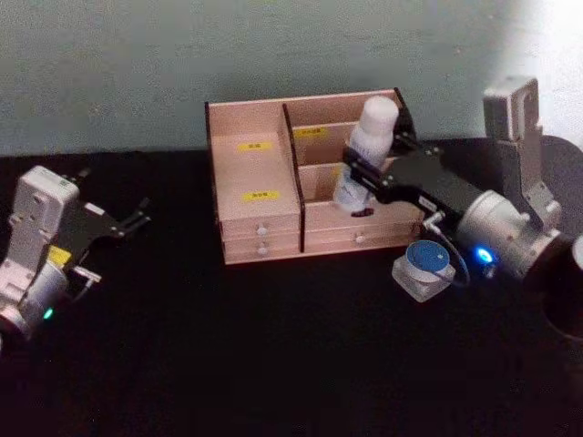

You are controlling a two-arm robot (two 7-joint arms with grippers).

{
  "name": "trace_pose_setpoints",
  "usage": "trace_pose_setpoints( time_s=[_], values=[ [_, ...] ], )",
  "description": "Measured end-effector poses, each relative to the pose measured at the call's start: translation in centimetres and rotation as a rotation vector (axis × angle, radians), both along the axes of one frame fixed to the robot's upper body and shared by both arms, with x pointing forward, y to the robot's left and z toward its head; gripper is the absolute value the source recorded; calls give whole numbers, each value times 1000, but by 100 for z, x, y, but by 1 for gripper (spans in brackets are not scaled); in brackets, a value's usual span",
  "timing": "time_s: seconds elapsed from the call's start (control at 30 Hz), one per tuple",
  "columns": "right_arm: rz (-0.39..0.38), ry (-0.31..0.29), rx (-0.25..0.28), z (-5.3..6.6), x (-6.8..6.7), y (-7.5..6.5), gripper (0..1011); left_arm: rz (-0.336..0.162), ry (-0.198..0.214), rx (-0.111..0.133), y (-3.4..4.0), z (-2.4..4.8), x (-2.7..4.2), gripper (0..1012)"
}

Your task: Pick up the facial cleanser and watermelon frost from the table and place them into the tiered storage box.

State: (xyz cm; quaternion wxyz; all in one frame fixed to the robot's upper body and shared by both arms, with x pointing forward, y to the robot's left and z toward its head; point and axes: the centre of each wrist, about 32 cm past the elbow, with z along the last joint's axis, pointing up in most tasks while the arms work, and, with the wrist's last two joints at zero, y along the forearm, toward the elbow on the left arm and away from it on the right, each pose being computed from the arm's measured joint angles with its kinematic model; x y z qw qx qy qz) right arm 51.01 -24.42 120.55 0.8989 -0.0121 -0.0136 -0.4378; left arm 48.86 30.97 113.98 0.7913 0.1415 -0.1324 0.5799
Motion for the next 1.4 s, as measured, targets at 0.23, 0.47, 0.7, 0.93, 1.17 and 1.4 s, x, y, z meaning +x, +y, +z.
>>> trace_pose_setpoints(
  time_s=[0.23, 0.47, 0.7, 0.93, 1.17, 1.4],
  values=[
    [-26, -34, 0, 80, 219, 81, 589, 0, 0, 0, 0, 0, 0, 1001],
    [-46, -50, -5, 93, 419, 141, 589, 0, 0, 0, 0, 0, 0, 1001],
    [-65, -45, -4, 72, 610, 194, 589, 0, 0, 0, 0, 0, 0, 1001],
    [-75, -38, -8, 42, 717, 231, 589, 0, 0, 0, 0, 0, 0, 1001],
    [-85, -33, -13, 0, 808, 265, 590, 0, 0, 0, 0, 0, 0, 1001],
    [-92, -28, -19, -34, 879, 299, 589, 0, 0, 0, 0, 0, 0, 1001]
  ],
)
